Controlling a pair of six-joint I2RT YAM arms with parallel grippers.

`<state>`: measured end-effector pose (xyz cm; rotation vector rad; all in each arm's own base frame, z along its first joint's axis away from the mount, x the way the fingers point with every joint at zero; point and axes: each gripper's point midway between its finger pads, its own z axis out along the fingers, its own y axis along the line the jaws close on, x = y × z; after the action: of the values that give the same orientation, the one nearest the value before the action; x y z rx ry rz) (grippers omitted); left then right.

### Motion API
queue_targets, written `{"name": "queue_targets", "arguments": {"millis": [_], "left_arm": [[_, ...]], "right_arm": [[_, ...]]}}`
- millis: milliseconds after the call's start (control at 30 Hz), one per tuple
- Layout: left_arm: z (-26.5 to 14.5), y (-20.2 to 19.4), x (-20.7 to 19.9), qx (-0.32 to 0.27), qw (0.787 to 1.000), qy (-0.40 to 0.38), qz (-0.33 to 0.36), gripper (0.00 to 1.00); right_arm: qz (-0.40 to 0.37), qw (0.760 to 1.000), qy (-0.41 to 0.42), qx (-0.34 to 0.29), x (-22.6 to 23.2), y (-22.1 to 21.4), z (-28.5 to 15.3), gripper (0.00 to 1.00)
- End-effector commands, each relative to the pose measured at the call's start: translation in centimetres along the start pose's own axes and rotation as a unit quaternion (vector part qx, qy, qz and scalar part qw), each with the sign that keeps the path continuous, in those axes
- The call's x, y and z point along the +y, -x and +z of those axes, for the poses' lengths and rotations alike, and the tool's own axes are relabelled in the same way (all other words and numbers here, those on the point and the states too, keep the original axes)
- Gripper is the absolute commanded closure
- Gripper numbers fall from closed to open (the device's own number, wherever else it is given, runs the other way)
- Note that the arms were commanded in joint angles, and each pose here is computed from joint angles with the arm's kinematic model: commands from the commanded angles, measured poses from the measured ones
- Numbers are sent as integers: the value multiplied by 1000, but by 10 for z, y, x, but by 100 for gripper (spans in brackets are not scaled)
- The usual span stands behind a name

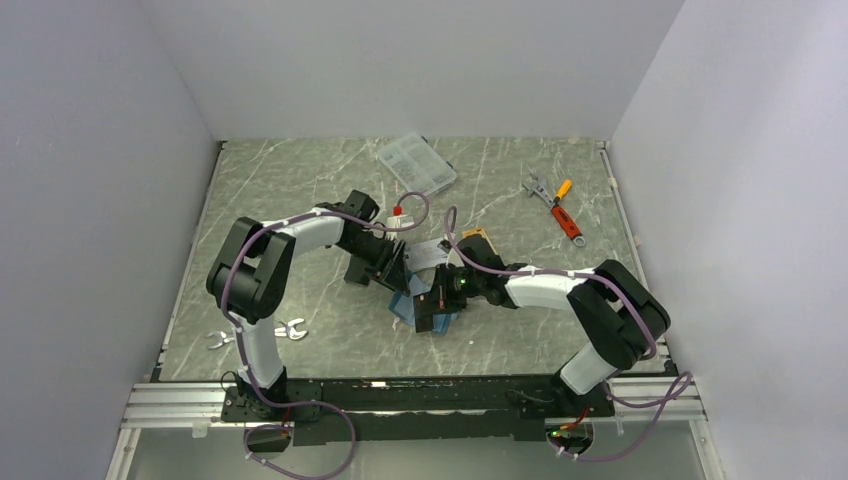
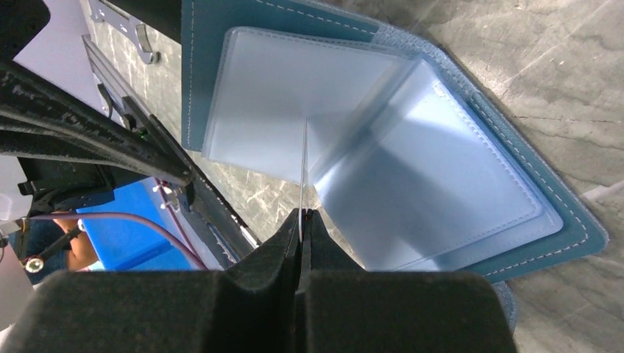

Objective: Put the credit cards into the card holder
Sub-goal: Open the card holder at the center of the board.

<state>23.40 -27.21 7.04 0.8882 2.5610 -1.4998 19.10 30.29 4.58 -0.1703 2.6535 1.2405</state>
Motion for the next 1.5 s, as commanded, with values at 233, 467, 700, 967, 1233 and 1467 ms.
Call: {"name": "queue_targets", "arguments": {"millis": [233, 467, 700, 967, 1233, 1467], "left_arm": [[3, -8, 27, 31, 993, 108, 33, 66], [7, -23, 23, 26, 992, 119, 37, 71], [15, -39, 16, -8, 996, 93, -8, 64], [13, -39, 19, -22, 995, 95, -12, 47], [-9, -26, 29, -57, 993, 101, -23, 2], [-44, 8, -1, -119, 986, 105, 45, 1]], "right_arm": [[-20, 999, 24, -14, 18, 13, 2, 100], [-23, 1000, 15, -12, 13, 10, 1, 100], [-18, 1000, 17, -12, 8, 6, 3, 100], [-19, 999, 30, -9, 17, 10, 7, 100], [-30, 999, 33, 21, 24, 6, 28, 100], [-24, 999, 8, 37, 6, -6, 34, 100]]}}
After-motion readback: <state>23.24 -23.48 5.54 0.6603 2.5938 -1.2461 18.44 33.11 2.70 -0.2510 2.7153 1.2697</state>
